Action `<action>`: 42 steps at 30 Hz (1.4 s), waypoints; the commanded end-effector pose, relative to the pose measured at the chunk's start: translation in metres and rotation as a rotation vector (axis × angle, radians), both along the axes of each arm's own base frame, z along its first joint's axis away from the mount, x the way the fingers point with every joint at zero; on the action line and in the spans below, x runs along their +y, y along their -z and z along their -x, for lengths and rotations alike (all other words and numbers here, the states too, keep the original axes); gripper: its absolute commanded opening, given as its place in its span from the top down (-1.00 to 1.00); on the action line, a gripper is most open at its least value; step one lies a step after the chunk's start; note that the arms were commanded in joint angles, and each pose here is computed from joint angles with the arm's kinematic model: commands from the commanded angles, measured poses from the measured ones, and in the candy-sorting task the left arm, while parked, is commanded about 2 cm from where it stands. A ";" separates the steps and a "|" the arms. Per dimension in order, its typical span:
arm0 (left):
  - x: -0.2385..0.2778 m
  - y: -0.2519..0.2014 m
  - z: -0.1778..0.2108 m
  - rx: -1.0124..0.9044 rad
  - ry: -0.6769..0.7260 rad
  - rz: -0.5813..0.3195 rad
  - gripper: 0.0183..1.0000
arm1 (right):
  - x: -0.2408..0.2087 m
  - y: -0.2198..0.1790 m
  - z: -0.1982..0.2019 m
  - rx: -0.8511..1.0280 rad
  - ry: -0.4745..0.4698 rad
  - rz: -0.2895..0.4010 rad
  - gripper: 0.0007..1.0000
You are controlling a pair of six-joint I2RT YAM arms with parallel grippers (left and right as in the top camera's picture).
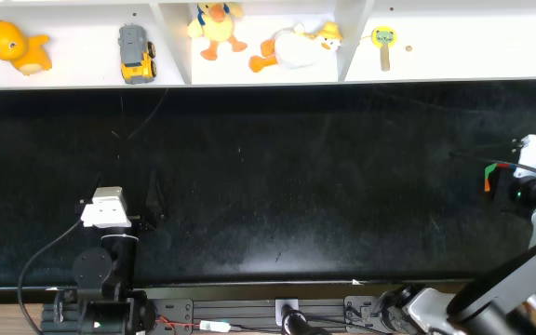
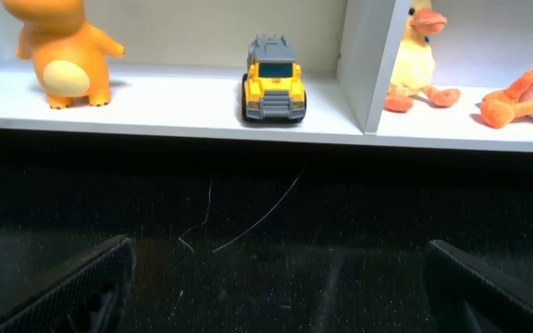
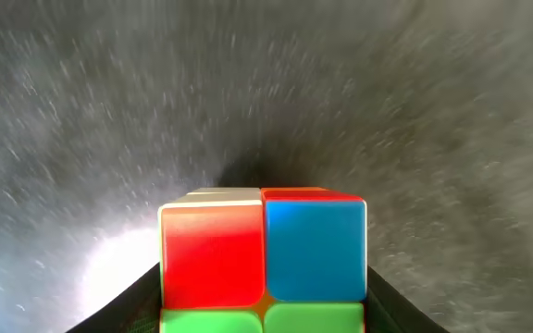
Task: Store Toys
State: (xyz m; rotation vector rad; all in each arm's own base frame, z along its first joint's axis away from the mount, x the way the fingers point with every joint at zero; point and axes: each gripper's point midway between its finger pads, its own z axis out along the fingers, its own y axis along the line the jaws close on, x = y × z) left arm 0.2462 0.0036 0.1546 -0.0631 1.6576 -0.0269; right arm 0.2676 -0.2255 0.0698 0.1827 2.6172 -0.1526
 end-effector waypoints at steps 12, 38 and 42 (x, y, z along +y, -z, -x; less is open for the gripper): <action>-0.003 -0.001 0.000 -0.009 0.015 0.019 -1.00 | 0.035 -0.108 -0.103 -0.325 -0.017 0.027 0.01; -0.003 -0.001 0.000 -0.009 0.014 0.019 -1.00 | 0.051 -0.114 -0.228 -0.368 -0.056 -0.086 -1.00; -0.003 -0.001 0.000 -0.009 0.014 0.019 -1.00 | 0.056 -0.118 -0.218 -0.347 -0.047 -0.100 -0.99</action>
